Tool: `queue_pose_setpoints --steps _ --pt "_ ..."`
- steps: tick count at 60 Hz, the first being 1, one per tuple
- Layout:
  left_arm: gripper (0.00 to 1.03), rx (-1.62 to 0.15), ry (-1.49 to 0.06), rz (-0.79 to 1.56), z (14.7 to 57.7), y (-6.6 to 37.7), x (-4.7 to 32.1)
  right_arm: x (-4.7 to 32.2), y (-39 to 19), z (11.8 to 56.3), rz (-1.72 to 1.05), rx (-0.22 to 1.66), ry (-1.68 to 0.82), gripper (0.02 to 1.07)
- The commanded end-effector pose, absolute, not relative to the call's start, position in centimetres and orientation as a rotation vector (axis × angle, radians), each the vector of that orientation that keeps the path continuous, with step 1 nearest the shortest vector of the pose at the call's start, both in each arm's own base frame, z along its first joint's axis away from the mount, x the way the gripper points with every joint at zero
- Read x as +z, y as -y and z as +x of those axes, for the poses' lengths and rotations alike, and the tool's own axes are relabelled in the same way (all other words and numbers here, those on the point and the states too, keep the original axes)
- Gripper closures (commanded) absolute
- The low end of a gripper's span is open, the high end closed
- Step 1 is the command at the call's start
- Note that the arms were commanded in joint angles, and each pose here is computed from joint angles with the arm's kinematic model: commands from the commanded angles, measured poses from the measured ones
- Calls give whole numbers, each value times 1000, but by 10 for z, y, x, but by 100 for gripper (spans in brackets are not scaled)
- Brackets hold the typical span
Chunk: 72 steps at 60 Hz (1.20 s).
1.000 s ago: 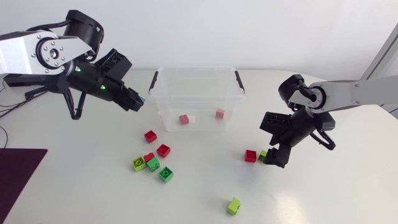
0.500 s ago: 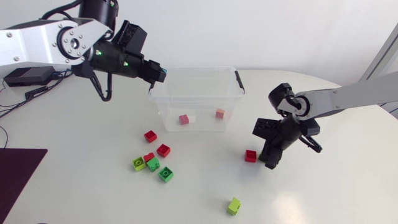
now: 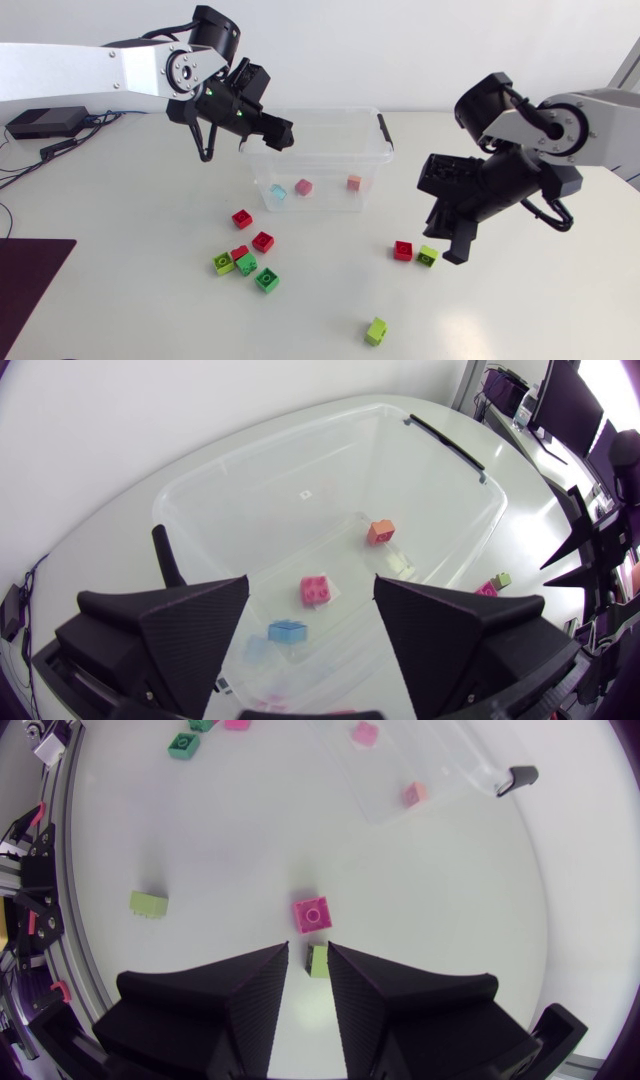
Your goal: Pick up the duplo bricks and place them in the container
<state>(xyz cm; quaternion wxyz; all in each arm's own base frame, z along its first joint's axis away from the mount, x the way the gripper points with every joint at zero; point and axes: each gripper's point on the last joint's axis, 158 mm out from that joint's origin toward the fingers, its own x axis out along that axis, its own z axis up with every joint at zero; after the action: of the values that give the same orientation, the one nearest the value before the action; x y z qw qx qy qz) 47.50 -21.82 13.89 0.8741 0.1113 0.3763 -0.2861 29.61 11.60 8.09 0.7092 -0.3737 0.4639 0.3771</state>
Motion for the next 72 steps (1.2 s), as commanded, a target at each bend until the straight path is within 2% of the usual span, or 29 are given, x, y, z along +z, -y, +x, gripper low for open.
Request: queue_pose_setpoints --steps 1,6,9,10,13,28,39,49,52,56,60,72 --pt "5 -584 -777 219 477 210 153 98 -121 300 -817 822 -999 73" --pt "5 -576 -784 225 470 200 160 89 -115 303 -811 823 -1028 72" --pt "5 -574 -783 231 461 193 167 81 -107 304 -800 822 -1055 56" --pt "5 -576 -782 240 454 189 172 74 -103 304 -794 824 -1077 38" --pt "5 -563 -786 266 441 178 176 63 -96 303 -790 825 -1102 18" --pt "5 -584 -920 417 371 118 149 13 -86 303 -765 880 -1176 14" --pt "5 -626 -988 506 325 94 121 -17 -83 305 -767 896 -1214 14" --pt "5 -676 -1067 573 292 84 85 -46 -77 302 -789 893 -1261 22" --pt "5 -691 -1086 586 284 83 76 -52 -76 301 -799 894 -1269 31" --pt "5 -711 -1098 604 277 82 63 -57 -74 298 -812 898 -1273 56" --pt "5 -720 -1103 610 276 82 53 -58 -73 298 -822 894 -1268 73" --pt "5 -790 -1134 655 260 96 20 -35 -68 297 -837 881 -1246 80"
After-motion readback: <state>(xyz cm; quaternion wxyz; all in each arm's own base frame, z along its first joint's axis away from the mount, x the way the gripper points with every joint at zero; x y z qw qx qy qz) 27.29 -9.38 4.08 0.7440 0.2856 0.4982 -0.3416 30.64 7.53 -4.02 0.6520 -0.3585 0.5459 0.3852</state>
